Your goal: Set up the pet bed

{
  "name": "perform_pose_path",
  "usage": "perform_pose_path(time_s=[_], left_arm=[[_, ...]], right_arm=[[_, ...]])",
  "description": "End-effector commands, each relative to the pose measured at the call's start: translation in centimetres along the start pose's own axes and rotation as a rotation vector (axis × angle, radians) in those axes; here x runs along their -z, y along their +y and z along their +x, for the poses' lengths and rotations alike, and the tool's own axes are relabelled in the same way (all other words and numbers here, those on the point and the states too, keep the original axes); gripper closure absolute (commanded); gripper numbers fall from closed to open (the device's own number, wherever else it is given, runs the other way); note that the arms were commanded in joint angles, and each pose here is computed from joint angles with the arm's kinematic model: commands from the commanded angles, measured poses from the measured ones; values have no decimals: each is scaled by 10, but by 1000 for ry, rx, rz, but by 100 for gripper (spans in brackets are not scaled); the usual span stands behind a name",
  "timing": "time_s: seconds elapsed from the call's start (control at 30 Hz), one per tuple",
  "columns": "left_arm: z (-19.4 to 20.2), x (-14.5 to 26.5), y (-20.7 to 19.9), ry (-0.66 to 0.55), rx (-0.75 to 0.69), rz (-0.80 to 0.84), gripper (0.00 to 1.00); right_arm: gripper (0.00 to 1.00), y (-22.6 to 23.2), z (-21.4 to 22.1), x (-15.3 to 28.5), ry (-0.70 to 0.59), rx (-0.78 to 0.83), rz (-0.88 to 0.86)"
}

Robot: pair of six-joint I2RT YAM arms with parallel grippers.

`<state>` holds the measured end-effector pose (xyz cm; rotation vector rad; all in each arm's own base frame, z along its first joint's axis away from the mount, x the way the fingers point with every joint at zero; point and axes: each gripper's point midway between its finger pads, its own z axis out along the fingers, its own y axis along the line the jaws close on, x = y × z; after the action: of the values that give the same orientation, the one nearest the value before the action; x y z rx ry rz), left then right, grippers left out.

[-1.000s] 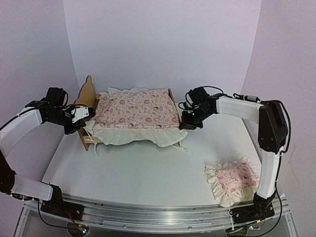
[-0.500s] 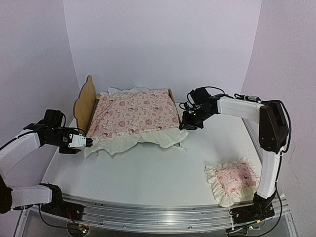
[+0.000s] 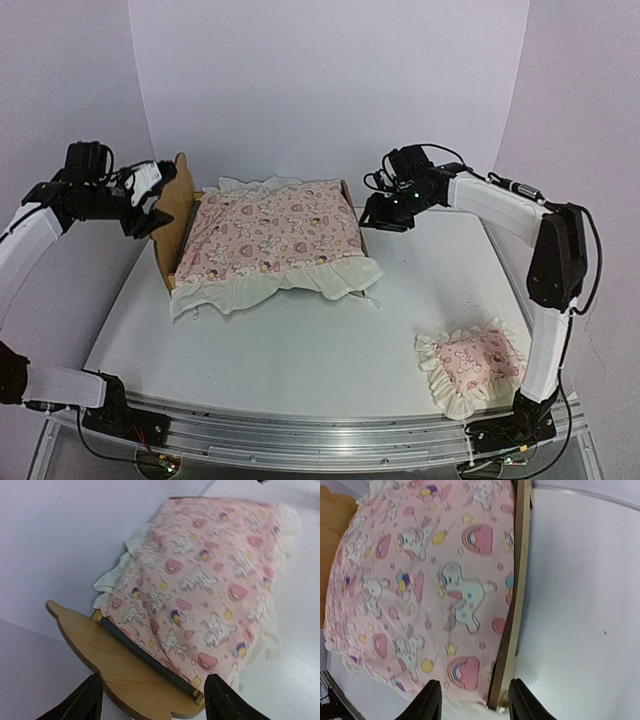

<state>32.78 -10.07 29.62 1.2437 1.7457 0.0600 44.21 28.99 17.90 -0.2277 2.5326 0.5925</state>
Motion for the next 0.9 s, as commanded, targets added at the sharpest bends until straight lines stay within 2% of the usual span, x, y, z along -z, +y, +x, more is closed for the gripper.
perform_pose_path(time_s=[0.0,0.07,0.23,0.4,0.53,0.73,0.87], left_arm=[[-22,0,65,-23,535,-164,27],[-12,-2,81,29,614,-235,23],[14,-8,106,151,680,-382,17],[23,-14,102,170,702,-380,15],[31,-20,98,188,692,-375,15],[14,-31,93,132,625,-278,14],[3,-36,90,112,585,-208,14]], right_arm=[[53,-1,-38,-29,-63,13,26],[55,-10,-43,-49,-68,13,66],[67,-41,-52,-79,-99,20,210],[81,-47,-22,-87,-19,-11,198],[88,-52,15,-74,56,-60,198],[90,-38,87,-34,127,-93,245],[88,3,141,3,150,-61,266]])
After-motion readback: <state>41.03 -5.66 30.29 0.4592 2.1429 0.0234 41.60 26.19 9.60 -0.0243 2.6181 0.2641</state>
